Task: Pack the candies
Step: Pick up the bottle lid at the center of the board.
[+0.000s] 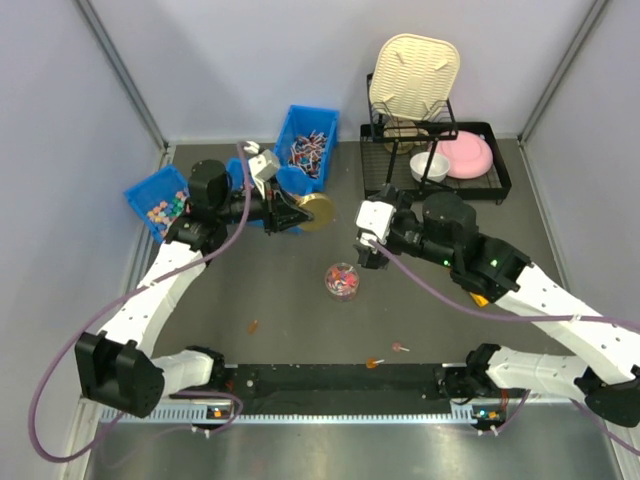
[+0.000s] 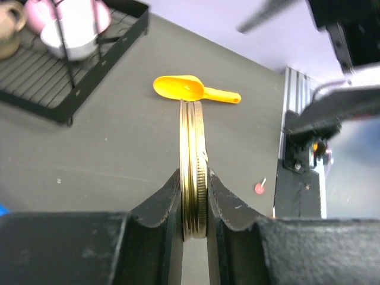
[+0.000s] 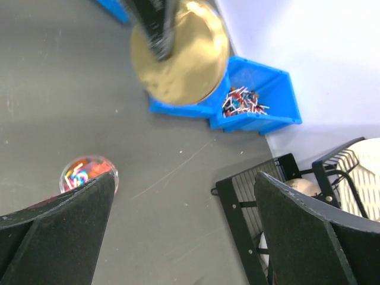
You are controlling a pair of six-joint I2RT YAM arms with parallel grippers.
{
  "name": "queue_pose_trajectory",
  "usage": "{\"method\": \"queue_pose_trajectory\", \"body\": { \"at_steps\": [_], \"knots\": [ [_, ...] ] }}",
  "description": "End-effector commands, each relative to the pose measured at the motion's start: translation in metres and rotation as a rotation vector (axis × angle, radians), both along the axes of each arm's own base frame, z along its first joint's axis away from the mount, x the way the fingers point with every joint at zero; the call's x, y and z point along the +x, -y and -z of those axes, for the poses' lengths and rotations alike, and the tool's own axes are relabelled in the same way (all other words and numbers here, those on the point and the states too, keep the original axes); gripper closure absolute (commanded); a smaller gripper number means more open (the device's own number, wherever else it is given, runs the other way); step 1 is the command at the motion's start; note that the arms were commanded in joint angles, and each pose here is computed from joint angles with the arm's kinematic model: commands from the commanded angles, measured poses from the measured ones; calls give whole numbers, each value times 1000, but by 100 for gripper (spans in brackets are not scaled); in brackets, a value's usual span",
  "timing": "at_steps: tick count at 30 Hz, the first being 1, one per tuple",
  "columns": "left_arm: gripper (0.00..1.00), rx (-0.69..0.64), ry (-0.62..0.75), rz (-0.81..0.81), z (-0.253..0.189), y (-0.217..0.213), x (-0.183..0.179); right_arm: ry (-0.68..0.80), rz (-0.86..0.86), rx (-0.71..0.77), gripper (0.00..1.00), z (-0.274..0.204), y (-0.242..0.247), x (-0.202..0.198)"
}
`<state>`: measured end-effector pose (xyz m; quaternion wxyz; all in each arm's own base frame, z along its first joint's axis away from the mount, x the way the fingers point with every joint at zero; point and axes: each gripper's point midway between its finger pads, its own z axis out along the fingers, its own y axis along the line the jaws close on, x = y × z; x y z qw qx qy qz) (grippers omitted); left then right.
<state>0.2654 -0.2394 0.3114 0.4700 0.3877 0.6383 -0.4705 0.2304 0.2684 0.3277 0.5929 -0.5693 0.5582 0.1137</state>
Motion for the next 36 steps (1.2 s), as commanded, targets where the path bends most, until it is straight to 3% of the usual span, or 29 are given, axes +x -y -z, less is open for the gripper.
{"method": "queue_pose_trajectory", "body": {
  "at_steps": [1,3,9,28,36],
  "knots": [
    [100,-157,-105,-121,-22,-10,24,43,-29,-10,1,0,-3,-2],
    [100,-195,-187,-203,-20,-21,36,48,-45,-21,1,4,-5,-4],
    [100,-266,-282,-250,-16,-32,47,27,-100,-29,1,14,-11,-11],
    [100,-451,-454,-296,-12,-47,29,-106,-259,-2,1,8,-43,-30],
    [100,-436,-539,-333,6,-48,35,-84,-237,-9,1,-8,-64,-17]
  ]
}}
